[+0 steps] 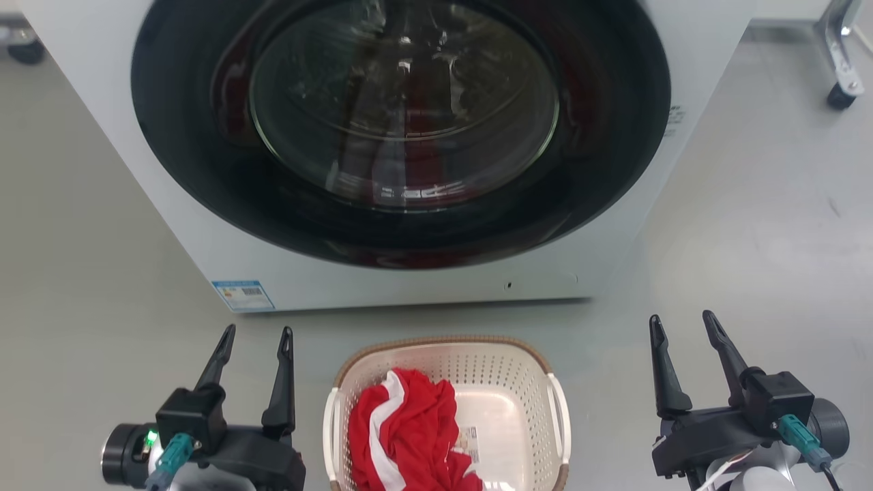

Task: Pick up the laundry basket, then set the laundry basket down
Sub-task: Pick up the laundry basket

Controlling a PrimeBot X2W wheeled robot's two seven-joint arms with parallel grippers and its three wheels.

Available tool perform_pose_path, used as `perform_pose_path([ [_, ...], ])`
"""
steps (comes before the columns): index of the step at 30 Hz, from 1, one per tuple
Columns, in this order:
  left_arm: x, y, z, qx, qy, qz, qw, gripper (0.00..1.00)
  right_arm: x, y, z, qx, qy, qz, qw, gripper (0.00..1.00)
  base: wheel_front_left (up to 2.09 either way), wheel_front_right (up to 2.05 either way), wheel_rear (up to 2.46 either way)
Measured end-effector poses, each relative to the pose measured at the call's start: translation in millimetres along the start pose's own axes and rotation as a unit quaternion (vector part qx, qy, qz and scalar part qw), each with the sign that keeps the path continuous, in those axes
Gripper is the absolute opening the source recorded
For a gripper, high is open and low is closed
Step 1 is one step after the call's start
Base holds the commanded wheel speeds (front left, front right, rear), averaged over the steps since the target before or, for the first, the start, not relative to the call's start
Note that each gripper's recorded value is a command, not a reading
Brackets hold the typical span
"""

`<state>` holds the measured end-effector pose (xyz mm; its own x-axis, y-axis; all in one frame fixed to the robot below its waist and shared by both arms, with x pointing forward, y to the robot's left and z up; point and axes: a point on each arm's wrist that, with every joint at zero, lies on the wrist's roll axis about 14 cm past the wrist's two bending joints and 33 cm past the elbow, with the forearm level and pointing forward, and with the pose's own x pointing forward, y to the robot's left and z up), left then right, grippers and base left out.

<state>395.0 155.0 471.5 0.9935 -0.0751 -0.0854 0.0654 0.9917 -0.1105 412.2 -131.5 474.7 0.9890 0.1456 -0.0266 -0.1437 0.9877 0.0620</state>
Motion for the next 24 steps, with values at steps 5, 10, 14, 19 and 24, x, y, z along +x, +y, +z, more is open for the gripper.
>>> perform_pose_path([
  [5, 15, 2, -21, -0.013, 0.037, 0.003, 0.999, 1.00, 11, -2, -24, 0.002, 0.032, 0.000, 0.999, 1.00, 0.00, 0.00, 0.00],
  [10, 26, 5, -51, -0.019, 0.086, 0.002, 0.996, 1.00, 24, -4, -46, 0.005, 0.060, 0.000, 0.998, 1.00, 0.00, 0.00, 0.00],
  [14, 38, 3, -71, -0.026, 0.119, -0.002, 0.993, 1.00, 34, -5, -65, 0.007, 0.083, 0.000, 0.997, 1.00, 0.00, 0.00, 0.00],
  [19, 52, -1, -97, -0.036, 0.160, -0.012, 0.986, 1.00, 46, -4, -91, 0.008, 0.114, 0.006, 0.993, 1.00, 0.00, 0.00, 0.00],
  [24, 66, 1, -123, -0.043, 0.199, -0.016, 0.979, 1.00, 61, -3, -114, 0.008, 0.140, 0.012, 0.990, 1.00, 0.00, 0.00, 0.00],
])
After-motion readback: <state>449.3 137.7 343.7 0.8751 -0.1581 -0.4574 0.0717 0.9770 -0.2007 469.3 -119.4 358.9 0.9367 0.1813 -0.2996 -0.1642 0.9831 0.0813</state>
